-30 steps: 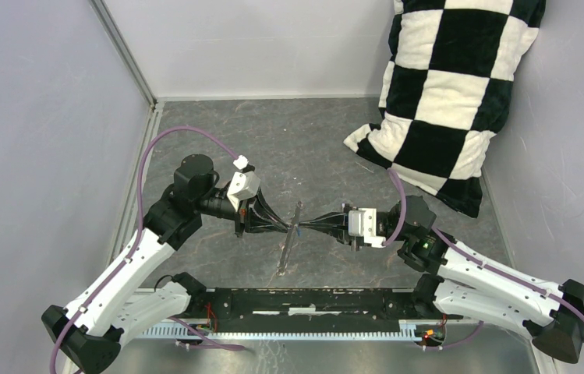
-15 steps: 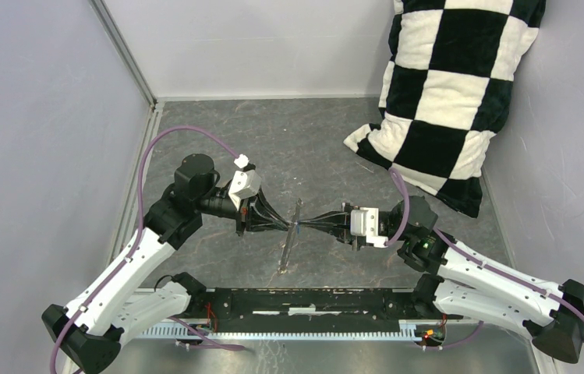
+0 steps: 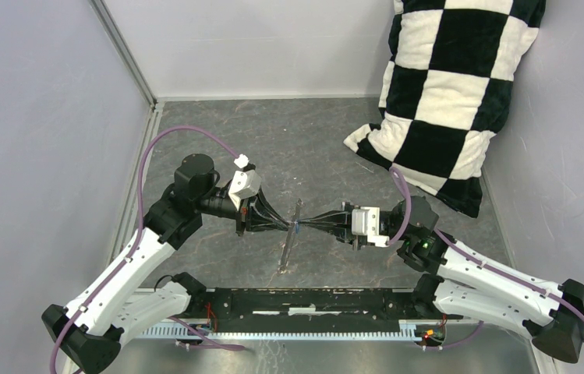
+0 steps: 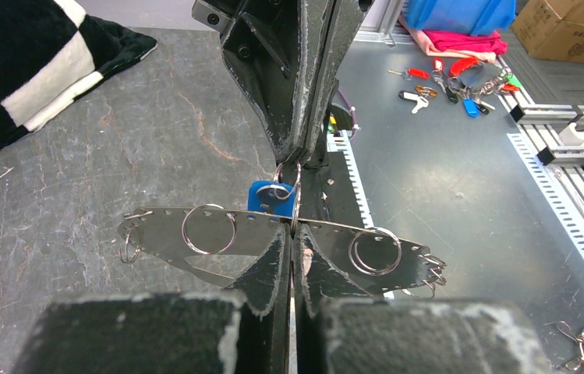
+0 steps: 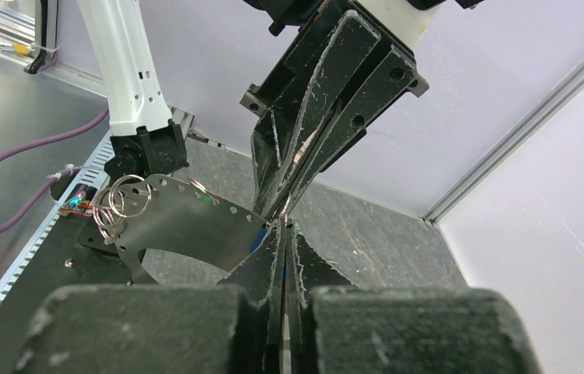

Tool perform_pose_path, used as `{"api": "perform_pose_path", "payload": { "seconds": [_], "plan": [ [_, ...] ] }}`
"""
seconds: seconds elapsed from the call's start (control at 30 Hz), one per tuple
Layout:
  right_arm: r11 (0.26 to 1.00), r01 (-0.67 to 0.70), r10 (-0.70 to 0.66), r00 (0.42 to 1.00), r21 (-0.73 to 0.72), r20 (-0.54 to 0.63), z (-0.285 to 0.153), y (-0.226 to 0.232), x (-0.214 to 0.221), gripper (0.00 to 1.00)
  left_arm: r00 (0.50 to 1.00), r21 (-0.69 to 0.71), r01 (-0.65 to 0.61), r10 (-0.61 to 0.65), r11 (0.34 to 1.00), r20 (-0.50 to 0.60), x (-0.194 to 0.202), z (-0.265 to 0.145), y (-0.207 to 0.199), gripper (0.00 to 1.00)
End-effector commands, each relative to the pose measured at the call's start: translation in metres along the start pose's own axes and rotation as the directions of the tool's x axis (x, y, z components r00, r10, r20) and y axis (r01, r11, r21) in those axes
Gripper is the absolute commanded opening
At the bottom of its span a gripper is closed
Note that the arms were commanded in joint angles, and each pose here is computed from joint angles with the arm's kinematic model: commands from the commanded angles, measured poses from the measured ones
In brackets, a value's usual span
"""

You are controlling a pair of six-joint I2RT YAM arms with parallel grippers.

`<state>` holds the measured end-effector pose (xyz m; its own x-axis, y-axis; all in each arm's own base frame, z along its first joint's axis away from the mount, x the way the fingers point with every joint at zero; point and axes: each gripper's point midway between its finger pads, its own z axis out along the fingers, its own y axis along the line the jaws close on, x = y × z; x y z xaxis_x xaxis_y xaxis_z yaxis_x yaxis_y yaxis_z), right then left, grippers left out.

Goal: Put the keys on the keyring
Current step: Insert the key onto the keyring.

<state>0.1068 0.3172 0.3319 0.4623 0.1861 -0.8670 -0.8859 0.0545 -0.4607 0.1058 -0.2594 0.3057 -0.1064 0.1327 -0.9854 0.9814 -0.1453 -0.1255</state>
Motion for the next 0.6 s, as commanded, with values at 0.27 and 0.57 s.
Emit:
{"api": "perform_pose_path", "payload": {
  "seconds": [0.27, 0.57],
  "plan": [
    [1.000, 0.014, -0.015, 0.997, 0.013, 0.069, 0.005, -0.007, -0.024, 0.00, 0.996, -0.005, -0.084, 0.084, 0.996, 0.016, -0.015, -0.001, 0.000, 0.02],
    [0.999, 0.011, -0.011, 1.000, 0.043, 0.015, -0.002, -0.008, -0.010, 0.00, 0.995, -0.003, -0.097, 0.097, 0.995, 0.020, -0.017, -0.002, -0.001, 0.02]
  ]
}}
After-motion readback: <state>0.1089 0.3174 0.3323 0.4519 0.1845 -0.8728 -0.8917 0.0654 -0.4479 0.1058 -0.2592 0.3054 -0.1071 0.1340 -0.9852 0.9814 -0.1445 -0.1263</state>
